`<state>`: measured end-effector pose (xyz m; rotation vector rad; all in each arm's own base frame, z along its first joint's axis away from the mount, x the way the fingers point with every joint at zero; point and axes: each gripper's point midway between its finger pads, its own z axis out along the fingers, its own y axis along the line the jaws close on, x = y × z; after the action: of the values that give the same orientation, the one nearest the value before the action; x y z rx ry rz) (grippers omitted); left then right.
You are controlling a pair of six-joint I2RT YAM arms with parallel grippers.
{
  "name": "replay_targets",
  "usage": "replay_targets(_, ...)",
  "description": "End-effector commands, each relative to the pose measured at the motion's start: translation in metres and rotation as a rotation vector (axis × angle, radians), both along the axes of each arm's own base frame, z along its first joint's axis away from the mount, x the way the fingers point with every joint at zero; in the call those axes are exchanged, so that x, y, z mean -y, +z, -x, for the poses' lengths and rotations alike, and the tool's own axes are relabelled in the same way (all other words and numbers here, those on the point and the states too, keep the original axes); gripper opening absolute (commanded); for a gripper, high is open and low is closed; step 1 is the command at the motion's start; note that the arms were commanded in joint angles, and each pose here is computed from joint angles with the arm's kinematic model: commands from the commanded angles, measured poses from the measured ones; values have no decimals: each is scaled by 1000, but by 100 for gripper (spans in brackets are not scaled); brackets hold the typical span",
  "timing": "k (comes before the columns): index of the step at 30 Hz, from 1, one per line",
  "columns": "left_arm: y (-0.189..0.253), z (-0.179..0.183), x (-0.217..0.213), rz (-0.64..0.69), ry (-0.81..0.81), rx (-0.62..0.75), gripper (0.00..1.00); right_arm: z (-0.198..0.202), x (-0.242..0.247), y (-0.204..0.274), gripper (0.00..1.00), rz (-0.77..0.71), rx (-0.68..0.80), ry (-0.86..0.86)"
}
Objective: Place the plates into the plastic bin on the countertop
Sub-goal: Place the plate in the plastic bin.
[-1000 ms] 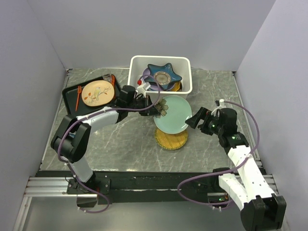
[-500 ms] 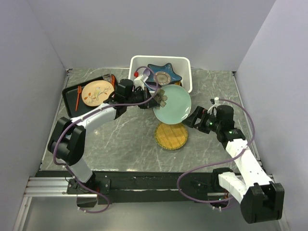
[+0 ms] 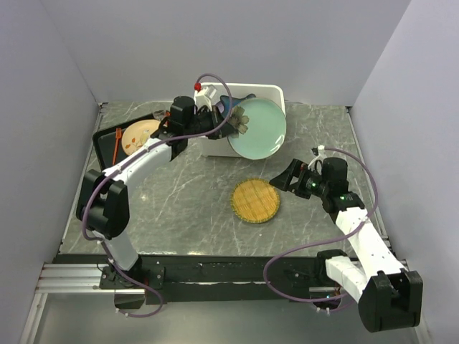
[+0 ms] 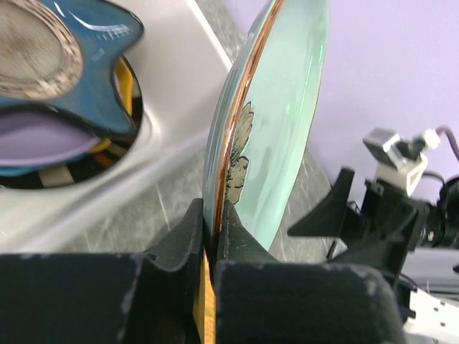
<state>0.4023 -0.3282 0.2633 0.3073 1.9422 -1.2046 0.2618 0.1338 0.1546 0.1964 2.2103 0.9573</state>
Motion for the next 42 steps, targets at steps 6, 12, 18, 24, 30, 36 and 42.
replay_targets(6,75,-40,-3,126,16,180,1,8,1,-7,100,-16,18,-5)
replay_targets(12,85,-63,-8,146,64,191,1,13,2,-10,100,-18,25,-21)
replay_targets(18,86,-87,-12,200,85,138,1,12,3,-15,100,-8,16,-18)
replay_targets(24,80,-110,-19,237,106,86,1,8,1,-14,100,-16,17,-11)
replay_targets(30,71,-129,-26,245,134,63,1,6,1,-17,100,-14,11,-10)
replay_targets(36,49,-150,-33,234,168,-3,1,6,1,-21,100,-15,-2,-13)
replay_targets(42,34,-162,-37,249,171,-44,1,7,1,-24,100,-17,-11,-15)
